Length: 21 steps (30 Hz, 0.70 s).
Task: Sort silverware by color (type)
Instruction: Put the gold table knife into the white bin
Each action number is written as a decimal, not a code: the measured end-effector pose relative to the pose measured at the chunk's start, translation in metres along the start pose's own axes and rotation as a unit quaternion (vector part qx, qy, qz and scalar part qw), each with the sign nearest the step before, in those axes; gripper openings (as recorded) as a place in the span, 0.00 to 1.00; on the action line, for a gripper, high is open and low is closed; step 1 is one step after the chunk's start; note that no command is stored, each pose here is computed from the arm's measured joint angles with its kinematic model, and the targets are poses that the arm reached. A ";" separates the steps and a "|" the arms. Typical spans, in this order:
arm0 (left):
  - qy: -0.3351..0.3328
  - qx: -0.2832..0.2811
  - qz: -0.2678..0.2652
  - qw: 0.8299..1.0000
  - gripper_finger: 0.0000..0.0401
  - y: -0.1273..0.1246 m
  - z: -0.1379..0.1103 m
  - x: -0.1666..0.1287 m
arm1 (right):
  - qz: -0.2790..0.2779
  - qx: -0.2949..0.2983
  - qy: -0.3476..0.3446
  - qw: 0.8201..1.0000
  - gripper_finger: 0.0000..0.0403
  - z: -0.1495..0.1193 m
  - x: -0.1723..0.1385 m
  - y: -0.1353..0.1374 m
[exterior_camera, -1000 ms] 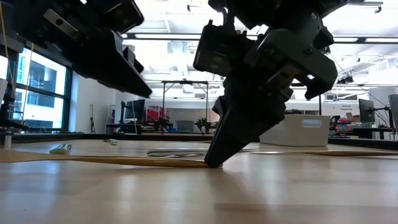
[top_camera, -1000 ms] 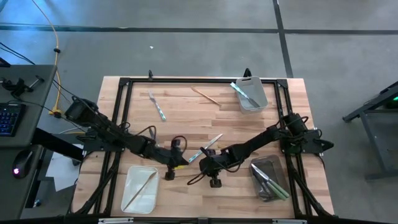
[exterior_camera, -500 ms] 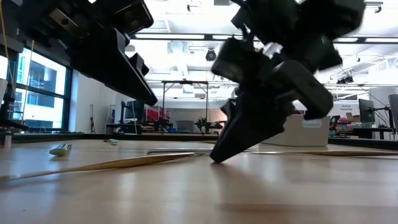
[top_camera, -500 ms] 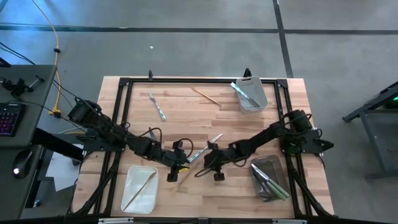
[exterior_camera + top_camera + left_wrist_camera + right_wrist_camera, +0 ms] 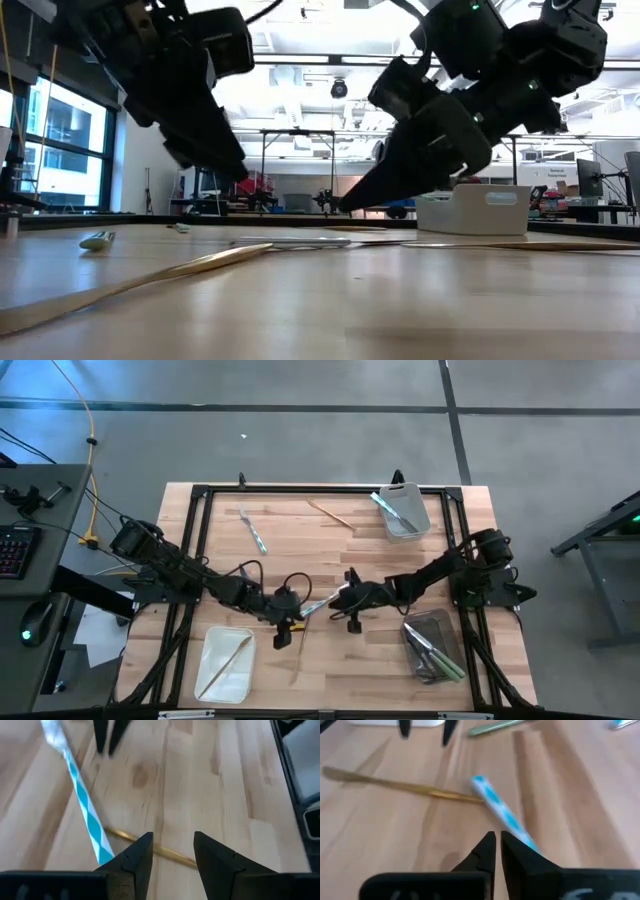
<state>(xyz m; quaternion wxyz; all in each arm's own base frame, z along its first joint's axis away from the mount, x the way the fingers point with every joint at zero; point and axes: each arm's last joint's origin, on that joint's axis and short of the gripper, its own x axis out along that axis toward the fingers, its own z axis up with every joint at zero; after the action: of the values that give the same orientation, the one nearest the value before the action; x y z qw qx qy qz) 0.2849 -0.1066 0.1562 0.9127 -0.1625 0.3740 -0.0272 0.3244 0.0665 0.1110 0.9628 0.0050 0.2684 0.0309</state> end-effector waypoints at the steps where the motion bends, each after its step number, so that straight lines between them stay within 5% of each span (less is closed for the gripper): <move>1: 0.005 -0.018 -0.001 1.000 0.33 0.000 -0.001 0.000 | -0.006 -0.002 -0.001 1.000 0.03 0.001 -0.001 -0.002; 10: 0.009 -0.159 0.029 0.987 0.33 0.002 -0.002 0.002 | -0.037 -0.020 -0.018 0.999 0.03 0.017 -0.010 -0.025; 21: 0.109 -0.176 0.119 0.971 0.33 -0.011 0.012 0.037 | -0.060 -0.028 -0.032 0.997 0.03 0.028 -0.019 -0.032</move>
<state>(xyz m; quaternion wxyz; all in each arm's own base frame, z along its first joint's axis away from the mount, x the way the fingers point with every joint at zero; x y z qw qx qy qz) 0.3202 -0.1198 0.1428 0.8203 -0.2707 0.4865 0.1308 0.3246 0.0337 0.1434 0.9707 -0.0371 0.2367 -0.0197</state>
